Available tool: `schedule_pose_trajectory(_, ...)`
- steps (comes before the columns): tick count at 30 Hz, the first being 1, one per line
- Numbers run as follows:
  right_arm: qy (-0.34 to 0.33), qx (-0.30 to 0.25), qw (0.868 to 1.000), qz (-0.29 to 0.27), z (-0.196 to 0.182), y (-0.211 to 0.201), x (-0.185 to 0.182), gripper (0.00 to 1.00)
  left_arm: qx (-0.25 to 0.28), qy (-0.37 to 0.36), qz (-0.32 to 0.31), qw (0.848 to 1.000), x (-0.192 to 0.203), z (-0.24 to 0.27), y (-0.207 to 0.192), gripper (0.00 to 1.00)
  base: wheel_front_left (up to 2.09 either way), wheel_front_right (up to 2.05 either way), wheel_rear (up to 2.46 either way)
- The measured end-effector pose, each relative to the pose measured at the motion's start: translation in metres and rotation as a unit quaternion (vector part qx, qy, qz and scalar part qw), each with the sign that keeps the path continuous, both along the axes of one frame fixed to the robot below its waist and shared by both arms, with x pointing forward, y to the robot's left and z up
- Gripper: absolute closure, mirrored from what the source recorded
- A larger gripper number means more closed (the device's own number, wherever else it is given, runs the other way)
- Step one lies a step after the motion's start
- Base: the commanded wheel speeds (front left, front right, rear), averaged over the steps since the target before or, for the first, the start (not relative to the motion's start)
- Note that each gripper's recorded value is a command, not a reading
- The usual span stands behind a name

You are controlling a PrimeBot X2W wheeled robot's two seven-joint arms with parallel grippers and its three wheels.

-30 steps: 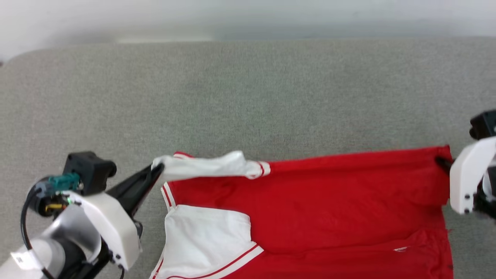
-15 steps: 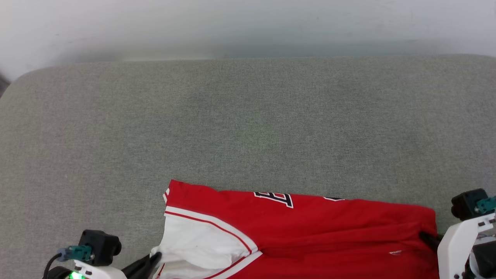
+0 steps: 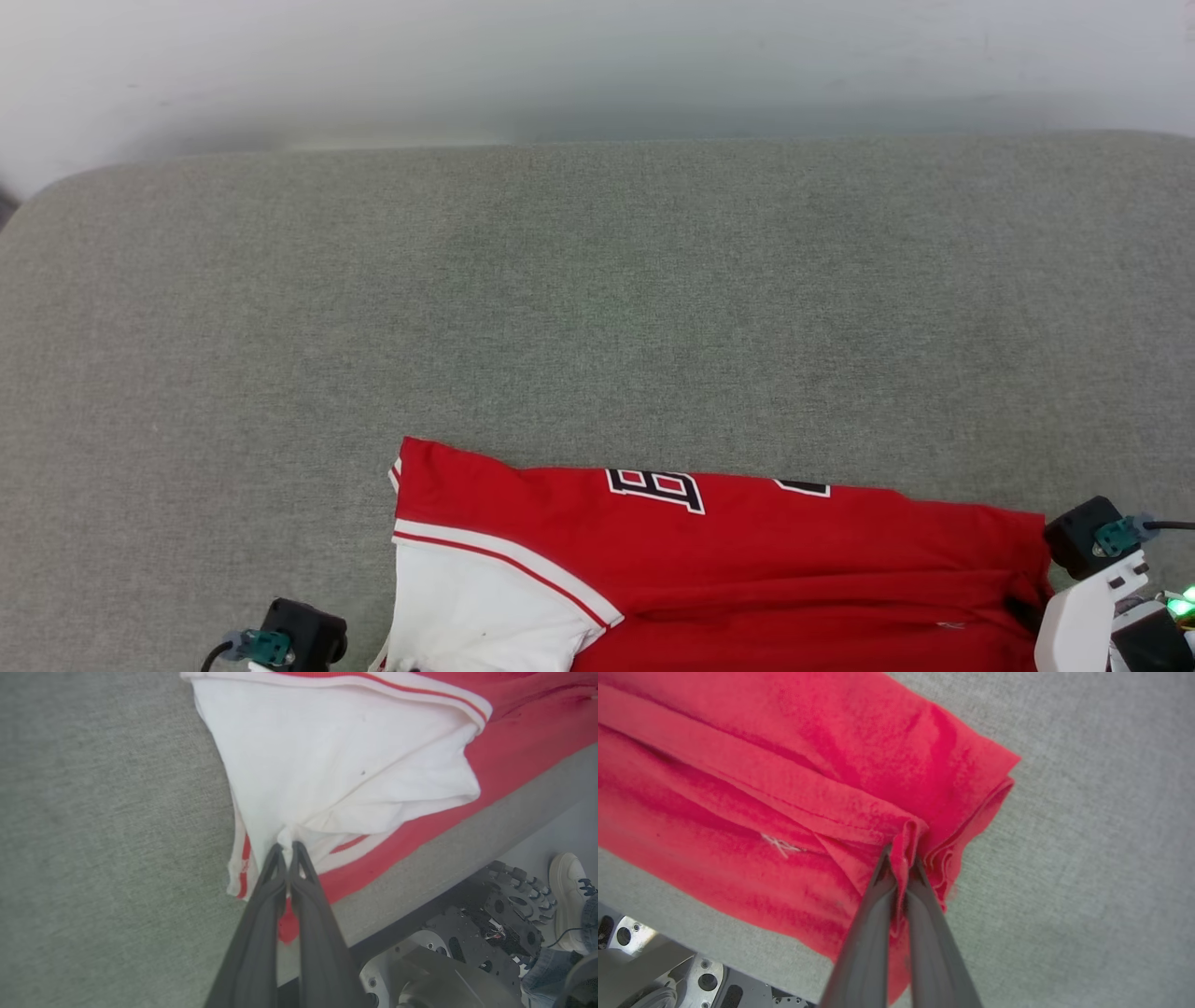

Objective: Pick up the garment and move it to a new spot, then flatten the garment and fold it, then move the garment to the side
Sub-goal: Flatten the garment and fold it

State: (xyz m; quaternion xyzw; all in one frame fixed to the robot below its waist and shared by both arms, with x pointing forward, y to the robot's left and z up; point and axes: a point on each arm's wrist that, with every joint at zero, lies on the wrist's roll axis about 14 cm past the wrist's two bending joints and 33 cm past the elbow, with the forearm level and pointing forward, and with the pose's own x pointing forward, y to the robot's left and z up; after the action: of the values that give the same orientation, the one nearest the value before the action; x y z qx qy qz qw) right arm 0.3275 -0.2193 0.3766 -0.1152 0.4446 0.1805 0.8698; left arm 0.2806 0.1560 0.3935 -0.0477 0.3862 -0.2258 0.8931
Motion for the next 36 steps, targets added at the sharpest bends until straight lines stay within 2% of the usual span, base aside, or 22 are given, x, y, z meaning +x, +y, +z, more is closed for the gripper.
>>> schedule_pose_trajectory(1,-0.002,0.0,1.0,0.002,-0.001,0.0,-0.001,0.16,-0.001,0.001,-0.001,1.0,-0.001,-0.002,-0.001,0.55,0.0,0.0,0.0)
schedule_pose_trajectory(2,-0.007,0.001,1.0,0.004,-0.001,0.001,0.0,0.0,0.0,-0.001,-0.003,1.0,-0.001,-0.003,-0.002,0.0,0.0,0.0,0.0)
schedule_pose_trajectory(9,-0.044,0.025,0.999,0.005,0.015,0.008,0.005,0.0,-0.008,-0.074,0.019,0.997,0.017,0.017,0.004,0.0,0.0,0.0,0.0)
schedule_pose_trajectory(14,-0.099,0.069,0.993,-0.013,0.049,0.018,0.021,0.0,-0.037,-0.182,0.051,0.981,0.041,0.059,0.004,0.0,0.0,0.0,0.0)
schedule_pose_trajectory(16,-0.12,0.08,0.989,-0.017,0.063,0.021,0.026,0.0,-0.045,-0.226,0.072,0.97,0.051,0.076,0.009,0.0,0.0,0.0,0.0)
schedule_pose_trajectory(20,-0.157,0.102,0.981,-0.044,0.088,0.018,0.036,0.0,-0.063,-0.328,0.131,0.933,0.068,0.115,0.024,0.0,0.0,0.0,0.0)
schedule_pose_trajectory(26,-0.154,0.116,0.974,-0.119,0.084,0.003,0.033,0.0,-0.059,-0.403,0.186,0.894,0.078,0.145,0.036,0.0,0.0,0.0,0.0)
schedule_pose_trajectory(27,-0.141,0.126,0.968,-0.165,0.074,-0.004,0.028,0.0,-0.04,-0.454,0.201,0.867,0.082,0.171,0.044,0.0,0.0,0.0,0.0)
schedule_pose_trajectory(28,-0.132,0.127,0.967,-0.177,0.069,-0.005,0.024,0.0,-0.033,-0.468,0.204,0.859,0.082,0.177,0.046,0.0,0.0,0.0,0.0)
schedule_pose_trajectory(32,-0.105,0.122,0.96,-0.229,0.051,-0.018,0.013,0.0,-0.005,-0.49,0.212,0.845,0.076,0.181,0.054,0.0,0.0,0.0,0.0)
schedule_pose_trajectory(36,-0.071,0.123,0.956,-0.258,0.032,-0.019,0.004,0.0,0.002,-0.499,0.226,0.837,0.073,0.183,0.062,0.0,0.0,0.0,0.0)
